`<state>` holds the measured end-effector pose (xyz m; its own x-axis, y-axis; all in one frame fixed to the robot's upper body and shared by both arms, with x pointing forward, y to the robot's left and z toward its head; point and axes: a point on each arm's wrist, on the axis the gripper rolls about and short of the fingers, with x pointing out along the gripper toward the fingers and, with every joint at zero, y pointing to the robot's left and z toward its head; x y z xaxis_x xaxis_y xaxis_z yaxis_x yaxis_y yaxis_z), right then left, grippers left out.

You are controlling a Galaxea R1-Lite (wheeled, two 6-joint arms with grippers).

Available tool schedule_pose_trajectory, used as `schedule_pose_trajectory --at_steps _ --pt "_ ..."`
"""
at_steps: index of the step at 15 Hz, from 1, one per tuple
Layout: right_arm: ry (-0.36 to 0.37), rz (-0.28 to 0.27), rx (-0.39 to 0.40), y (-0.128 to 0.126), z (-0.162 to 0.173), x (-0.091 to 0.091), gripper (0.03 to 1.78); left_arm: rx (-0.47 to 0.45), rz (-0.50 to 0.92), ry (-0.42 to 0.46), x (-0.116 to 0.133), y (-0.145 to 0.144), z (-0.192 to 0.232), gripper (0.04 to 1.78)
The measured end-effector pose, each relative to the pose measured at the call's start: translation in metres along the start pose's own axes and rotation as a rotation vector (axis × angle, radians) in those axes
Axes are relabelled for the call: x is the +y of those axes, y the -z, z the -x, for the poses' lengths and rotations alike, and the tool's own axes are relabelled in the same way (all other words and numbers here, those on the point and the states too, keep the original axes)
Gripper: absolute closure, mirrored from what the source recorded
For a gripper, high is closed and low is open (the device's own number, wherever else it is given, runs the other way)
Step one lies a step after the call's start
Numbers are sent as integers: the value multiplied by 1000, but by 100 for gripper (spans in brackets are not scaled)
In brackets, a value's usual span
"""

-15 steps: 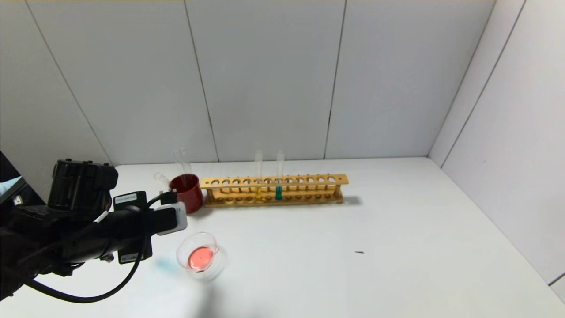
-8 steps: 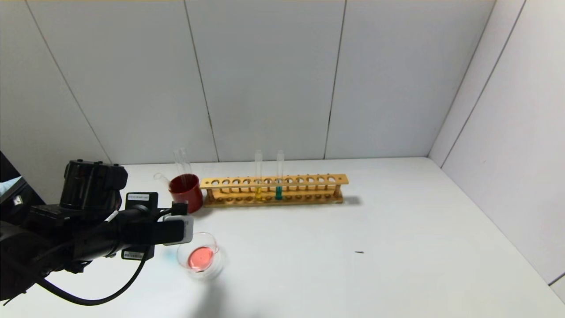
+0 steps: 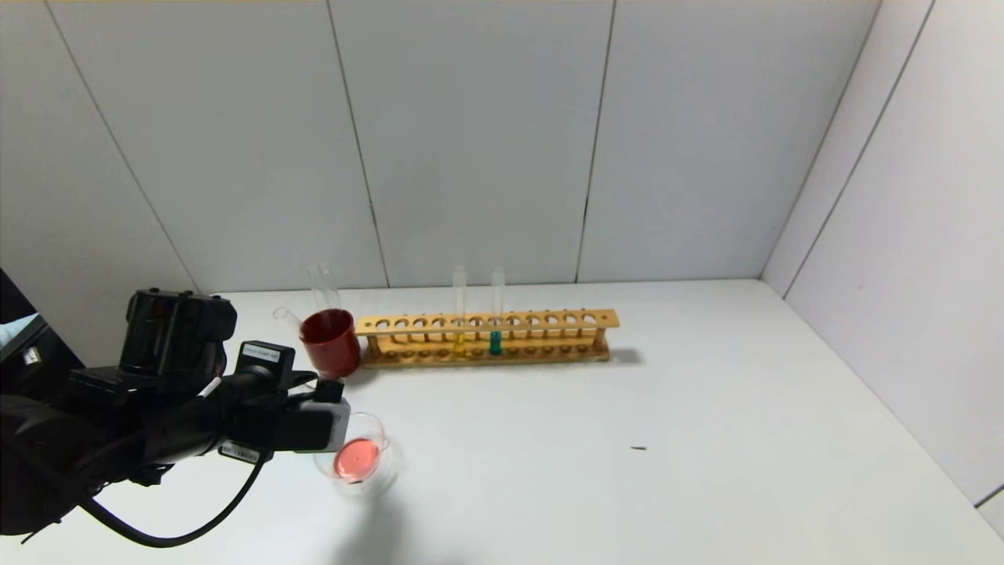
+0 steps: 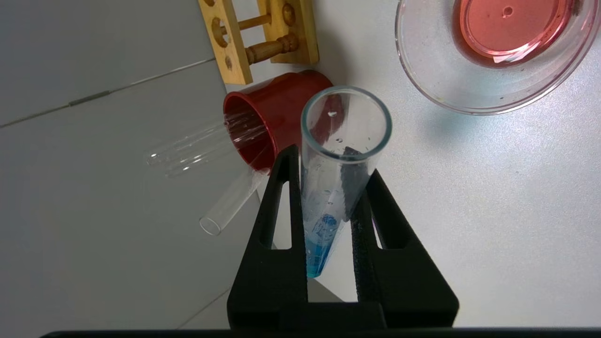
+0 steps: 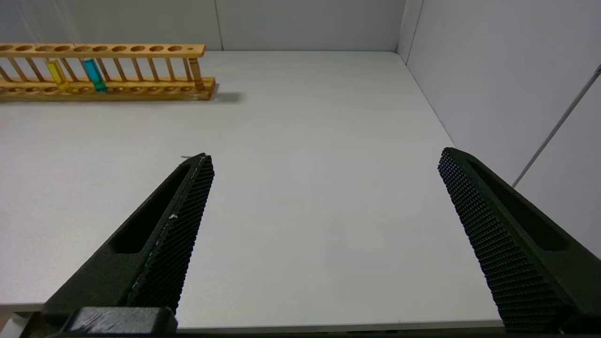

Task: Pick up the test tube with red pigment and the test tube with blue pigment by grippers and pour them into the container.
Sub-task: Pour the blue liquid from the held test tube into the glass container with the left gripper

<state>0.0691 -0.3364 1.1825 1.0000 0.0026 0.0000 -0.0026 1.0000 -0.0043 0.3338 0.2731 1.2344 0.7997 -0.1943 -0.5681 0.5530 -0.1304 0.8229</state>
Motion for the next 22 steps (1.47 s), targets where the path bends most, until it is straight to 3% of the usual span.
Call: schedule_pose_trajectory --at_steps 11,18,22 --pt "0 0 0 0 0 0 6 50 -232 29 -1 3 -9 150" --pt "0 0 0 0 0 0 6 76 -308 -5 2 3 -23 150" --pt "0 0 0 0 0 0 6 72 -376 18 -1 3 -29 150"
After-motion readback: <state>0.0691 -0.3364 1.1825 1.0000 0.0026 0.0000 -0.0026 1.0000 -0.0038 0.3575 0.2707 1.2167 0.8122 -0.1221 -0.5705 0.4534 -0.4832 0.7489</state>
